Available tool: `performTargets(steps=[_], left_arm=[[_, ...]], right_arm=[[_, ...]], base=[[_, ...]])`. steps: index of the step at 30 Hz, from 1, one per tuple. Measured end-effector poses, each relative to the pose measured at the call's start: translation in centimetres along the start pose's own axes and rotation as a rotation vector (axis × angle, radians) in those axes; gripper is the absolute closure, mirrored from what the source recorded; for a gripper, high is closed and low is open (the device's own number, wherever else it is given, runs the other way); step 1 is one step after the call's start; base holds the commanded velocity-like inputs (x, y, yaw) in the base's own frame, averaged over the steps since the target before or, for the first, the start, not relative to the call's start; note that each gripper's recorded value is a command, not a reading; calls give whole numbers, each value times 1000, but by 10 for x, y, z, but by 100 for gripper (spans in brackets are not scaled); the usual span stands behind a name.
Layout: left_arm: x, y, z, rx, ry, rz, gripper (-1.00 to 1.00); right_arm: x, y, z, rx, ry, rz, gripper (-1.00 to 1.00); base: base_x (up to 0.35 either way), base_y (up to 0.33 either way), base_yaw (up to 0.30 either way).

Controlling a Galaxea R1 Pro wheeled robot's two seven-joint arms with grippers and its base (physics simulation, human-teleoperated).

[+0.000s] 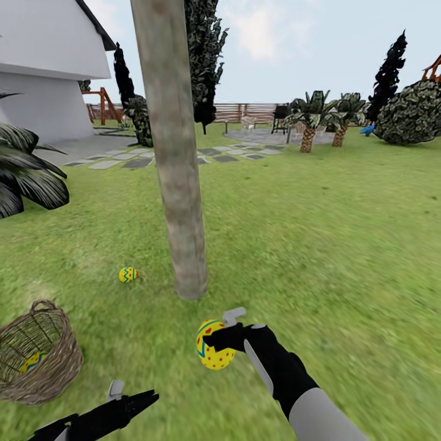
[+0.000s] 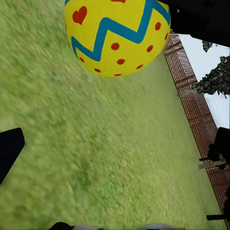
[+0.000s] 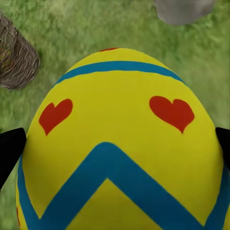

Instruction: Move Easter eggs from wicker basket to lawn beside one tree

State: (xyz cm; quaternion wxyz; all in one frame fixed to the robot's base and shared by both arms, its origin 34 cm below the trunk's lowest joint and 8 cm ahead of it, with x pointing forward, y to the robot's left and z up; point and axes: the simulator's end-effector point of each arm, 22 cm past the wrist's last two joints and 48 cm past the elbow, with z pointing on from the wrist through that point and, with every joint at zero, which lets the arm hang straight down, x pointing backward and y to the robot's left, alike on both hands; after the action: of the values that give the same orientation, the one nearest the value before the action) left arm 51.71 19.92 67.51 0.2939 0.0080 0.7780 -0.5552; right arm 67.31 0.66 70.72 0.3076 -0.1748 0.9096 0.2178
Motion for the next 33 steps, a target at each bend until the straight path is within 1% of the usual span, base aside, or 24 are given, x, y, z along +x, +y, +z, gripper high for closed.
performTargets(steps=[6, 8, 12, 14, 18, 20, 22, 27, 28, 29, 31, 33], left_arm=[[10, 0, 5, 6, 22, -11, -100], [12, 1, 5, 1, 24, -17, -100], [16, 6, 2, -9, 28, -30, -100], [18, 7, 2, -12, 29, -34, -100], [24, 14, -3, -31, 34, -57, -100], [25, 14, -3, -33, 35, -60, -100], [27, 15, -3, -34, 37, -62, -100], [27, 16, -4, -35, 39, -63, -100], [27, 16, -4, -35, 39, -64, -100], [28, 16, -4, -35, 39, -64, -100], [28, 16, -3, -35, 39, -64, -100], [28, 16, -4, -36, 39, -64, -100]], right_arm=[[5, -3, 3, 5, 9, 5, 100], [7, -9, 4, 29, 13, 6, 100], [10, -27, 5, 108, 20, 9, 100], [11, -30, 5, 122, 22, 12, 100], [14, -33, 7, 128, 29, 13, 100], [15, -35, 8, 137, 32, 13, 100], [17, -41, 7, 162, 35, 15, 100], [18, -43, 8, 171, 37, 15, 100], [21, -46, 8, 184, 45, 15, 100], [27, -57, 7, 234, 58, 18, 100], [33, -71, 5, 293, 71, 17, 100], [34, -74, 4, 309, 73, 16, 100]], base=[[241, 44, 141], [254, 101, 141], [219, 140, 140], [133, 109, 140], [41, 13, 139], [240, -53, 137], [303, -146, 92], [313, -178, 10], [314, -181, 0], [314, -181, 0], [314, -181, 0], [314, -176, 0]])
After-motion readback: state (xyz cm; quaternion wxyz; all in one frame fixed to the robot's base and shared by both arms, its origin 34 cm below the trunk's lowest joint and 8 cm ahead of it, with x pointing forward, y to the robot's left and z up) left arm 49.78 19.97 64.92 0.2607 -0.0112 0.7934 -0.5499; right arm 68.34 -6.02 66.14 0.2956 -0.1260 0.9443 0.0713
